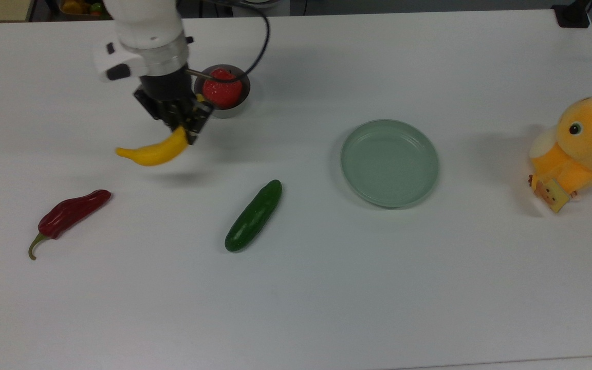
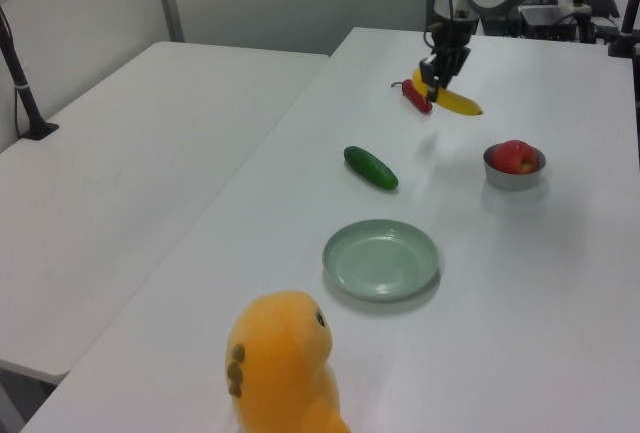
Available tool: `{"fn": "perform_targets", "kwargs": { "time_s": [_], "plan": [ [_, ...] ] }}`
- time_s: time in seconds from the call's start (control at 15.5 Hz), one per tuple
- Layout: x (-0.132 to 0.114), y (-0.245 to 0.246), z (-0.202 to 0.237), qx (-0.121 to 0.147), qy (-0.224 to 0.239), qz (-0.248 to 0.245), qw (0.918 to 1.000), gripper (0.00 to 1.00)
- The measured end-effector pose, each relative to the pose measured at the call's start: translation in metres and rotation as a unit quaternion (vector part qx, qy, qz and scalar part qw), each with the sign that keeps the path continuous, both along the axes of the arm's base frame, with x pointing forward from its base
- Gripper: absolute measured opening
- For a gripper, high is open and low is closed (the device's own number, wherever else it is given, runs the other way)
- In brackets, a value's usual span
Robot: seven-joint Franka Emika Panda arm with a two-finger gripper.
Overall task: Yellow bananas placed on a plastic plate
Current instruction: 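Carry the held banana over to the pale green plate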
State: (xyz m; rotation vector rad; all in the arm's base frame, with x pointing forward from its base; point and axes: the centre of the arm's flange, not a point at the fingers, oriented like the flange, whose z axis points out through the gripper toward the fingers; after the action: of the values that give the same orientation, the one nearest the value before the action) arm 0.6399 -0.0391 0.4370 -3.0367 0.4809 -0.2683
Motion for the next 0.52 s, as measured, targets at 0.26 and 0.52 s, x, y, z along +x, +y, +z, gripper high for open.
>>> {"fn": "perform_targets", "kwargs": {
  "time_s": [0.26,0.52],
  "plan": [
    [0.006,0.086,0.01,0.025,-0.009,0.03,0.9992,0.26],
    [-0.003,0.172,0.004,0.041,-0.002,0.075,0.9964,0.26]
  ]
}}
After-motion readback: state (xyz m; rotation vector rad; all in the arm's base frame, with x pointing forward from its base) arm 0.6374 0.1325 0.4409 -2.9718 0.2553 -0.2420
